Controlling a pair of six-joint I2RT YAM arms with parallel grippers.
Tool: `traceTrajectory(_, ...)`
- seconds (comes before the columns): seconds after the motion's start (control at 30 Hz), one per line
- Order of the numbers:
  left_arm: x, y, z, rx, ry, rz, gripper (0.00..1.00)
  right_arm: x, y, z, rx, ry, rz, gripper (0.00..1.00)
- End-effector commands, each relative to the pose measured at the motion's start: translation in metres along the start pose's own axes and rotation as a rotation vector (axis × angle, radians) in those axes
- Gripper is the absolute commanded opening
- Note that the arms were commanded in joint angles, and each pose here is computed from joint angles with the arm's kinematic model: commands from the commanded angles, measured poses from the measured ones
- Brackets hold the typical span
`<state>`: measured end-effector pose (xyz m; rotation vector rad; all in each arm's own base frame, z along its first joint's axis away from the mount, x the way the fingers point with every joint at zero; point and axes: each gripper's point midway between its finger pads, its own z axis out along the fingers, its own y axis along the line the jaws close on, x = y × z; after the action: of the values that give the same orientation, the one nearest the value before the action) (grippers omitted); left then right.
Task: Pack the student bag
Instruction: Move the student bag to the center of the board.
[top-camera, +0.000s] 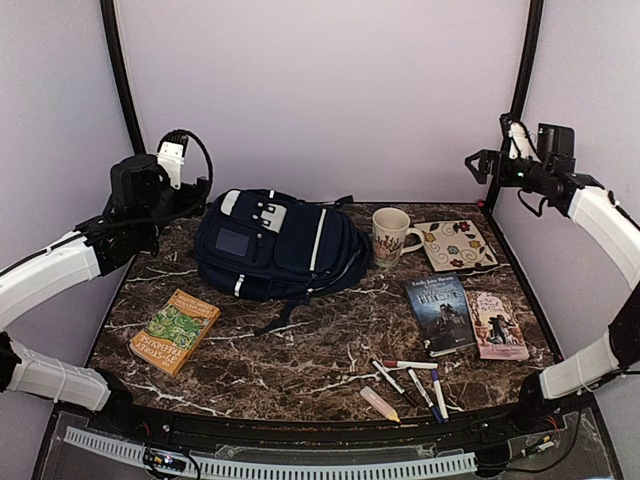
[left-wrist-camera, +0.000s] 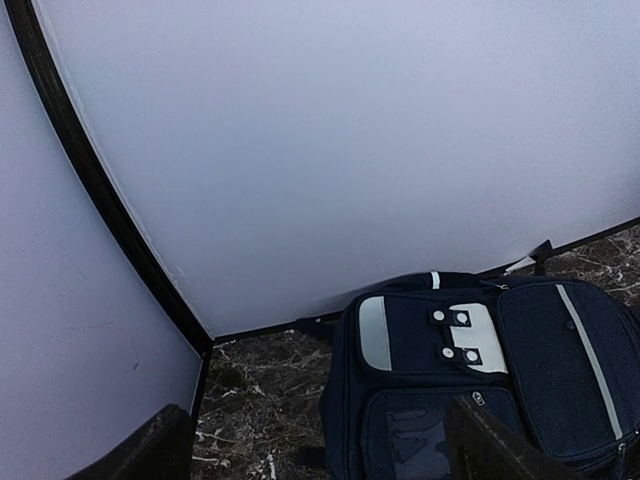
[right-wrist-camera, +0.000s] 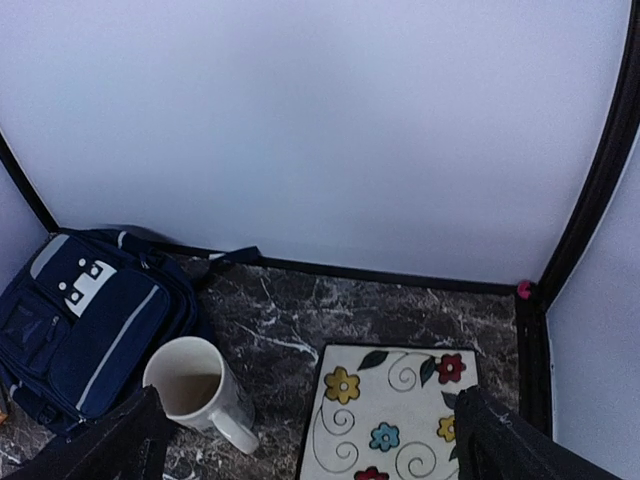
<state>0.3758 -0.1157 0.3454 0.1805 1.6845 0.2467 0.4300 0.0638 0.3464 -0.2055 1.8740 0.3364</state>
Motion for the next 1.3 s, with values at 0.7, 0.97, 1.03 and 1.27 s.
traceTrajectory(0.7, 0.074, -0.258, -0.056, 0.799, 0.352, -0.017, 0.52, 0.177, -0.007, -0.032, -0.02, 0.219, -0.122, 0.76)
traceTrajectory(0.97, 0.095, -0.338, -0.049, 0.874, 0.436, 0.041, 0.52, 0.173, -0.006, -0.035, -0.023, 0.179, -0.175, 0.75)
traceTrajectory(1.03, 0.1, -0.353, -0.042, 0.874, 0.448, 0.051, 0.52, 0.173, -0.006, -0.035, -0.025, 0.174, -0.189, 0.75)
traceTrajectory(1.27, 0.108, -0.387, -0.011, 0.818, 0.443, 0.063, 0.48, 0.169, -0.009, -0.035, -0.009, 0.157, -0.224, 0.75)
